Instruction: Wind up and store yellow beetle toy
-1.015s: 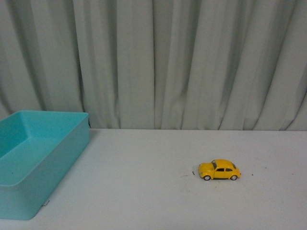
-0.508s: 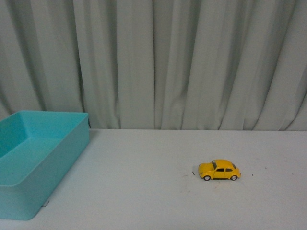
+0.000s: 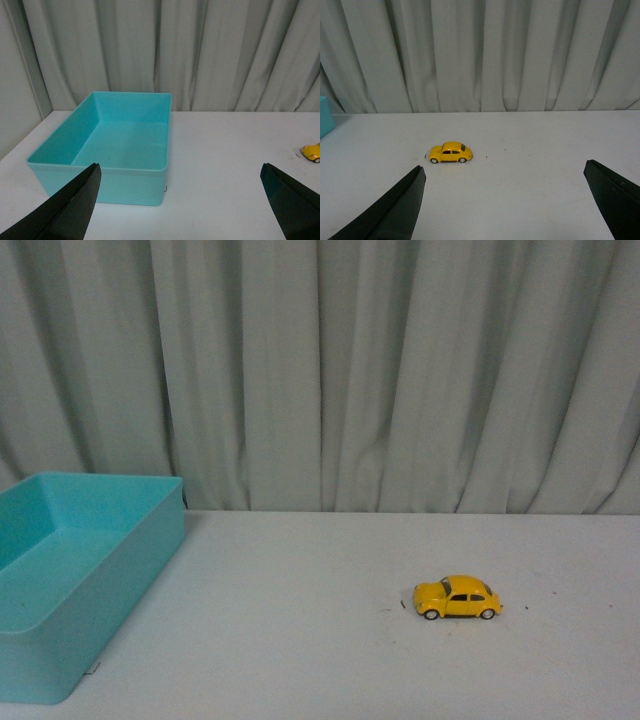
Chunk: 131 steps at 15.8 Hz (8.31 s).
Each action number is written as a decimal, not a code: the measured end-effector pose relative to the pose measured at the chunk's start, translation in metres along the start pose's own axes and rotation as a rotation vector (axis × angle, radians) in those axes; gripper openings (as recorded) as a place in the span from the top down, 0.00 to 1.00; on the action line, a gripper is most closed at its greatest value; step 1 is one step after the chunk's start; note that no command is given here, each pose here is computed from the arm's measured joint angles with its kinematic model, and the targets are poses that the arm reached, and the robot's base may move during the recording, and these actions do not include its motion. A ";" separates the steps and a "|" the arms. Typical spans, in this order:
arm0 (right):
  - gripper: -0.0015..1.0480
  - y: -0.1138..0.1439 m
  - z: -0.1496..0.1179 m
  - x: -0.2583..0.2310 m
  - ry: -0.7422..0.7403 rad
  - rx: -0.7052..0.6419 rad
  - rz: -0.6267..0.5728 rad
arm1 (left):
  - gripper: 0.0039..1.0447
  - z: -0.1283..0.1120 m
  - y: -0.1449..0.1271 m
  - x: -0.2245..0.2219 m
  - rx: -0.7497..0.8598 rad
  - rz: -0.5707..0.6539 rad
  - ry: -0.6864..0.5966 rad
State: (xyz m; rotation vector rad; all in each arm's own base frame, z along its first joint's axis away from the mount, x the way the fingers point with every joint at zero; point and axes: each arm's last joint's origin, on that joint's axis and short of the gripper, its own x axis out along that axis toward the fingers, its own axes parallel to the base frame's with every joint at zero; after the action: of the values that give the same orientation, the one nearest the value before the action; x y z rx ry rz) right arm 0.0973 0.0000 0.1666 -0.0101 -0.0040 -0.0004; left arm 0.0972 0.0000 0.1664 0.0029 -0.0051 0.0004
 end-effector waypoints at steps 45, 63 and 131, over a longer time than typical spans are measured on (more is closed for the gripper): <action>0.06 -0.093 0.042 0.071 -0.233 0.047 -0.432 | 0.06 0.000 0.000 0.000 0.000 0.001 0.002; 0.06 -0.060 -0.004 0.274 0.377 -0.523 1.103 | 0.06 0.000 0.000 0.000 0.000 0.000 0.001; 0.59 0.005 -0.107 0.303 0.836 -0.851 1.276 | 0.06 0.000 0.000 0.000 0.000 0.000 0.000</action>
State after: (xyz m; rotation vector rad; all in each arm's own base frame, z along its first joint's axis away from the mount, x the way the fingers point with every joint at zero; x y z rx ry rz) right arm 0.4009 0.0039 0.0609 -0.8615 0.8405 1.2705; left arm 0.0972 0.0000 0.1664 0.0029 -0.0048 0.0004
